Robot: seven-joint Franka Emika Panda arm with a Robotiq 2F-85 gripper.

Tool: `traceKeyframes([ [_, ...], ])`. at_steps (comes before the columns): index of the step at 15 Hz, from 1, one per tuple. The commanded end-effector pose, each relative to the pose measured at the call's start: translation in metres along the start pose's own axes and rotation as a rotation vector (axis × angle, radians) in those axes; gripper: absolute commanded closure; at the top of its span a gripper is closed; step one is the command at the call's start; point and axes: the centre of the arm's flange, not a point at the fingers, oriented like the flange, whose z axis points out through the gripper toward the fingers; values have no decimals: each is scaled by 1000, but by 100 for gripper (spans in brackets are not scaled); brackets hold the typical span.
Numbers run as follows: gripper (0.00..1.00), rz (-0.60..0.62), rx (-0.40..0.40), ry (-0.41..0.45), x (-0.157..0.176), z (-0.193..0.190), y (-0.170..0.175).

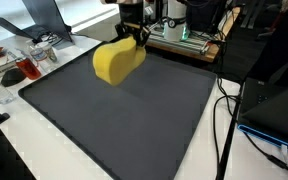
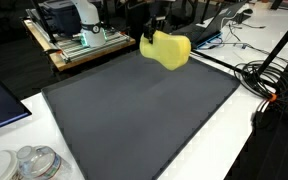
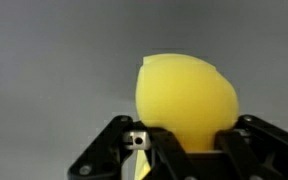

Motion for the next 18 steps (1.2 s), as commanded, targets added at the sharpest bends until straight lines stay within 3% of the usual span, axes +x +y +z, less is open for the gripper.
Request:
traceKeyframes([
  [1, 96, -30, 11, -4, -34, -53, 34],
  [9, 96, -16, -16, 68, -76, -157, 75],
  [18, 97, -29, -14, 216, -93, -256, 76],
])
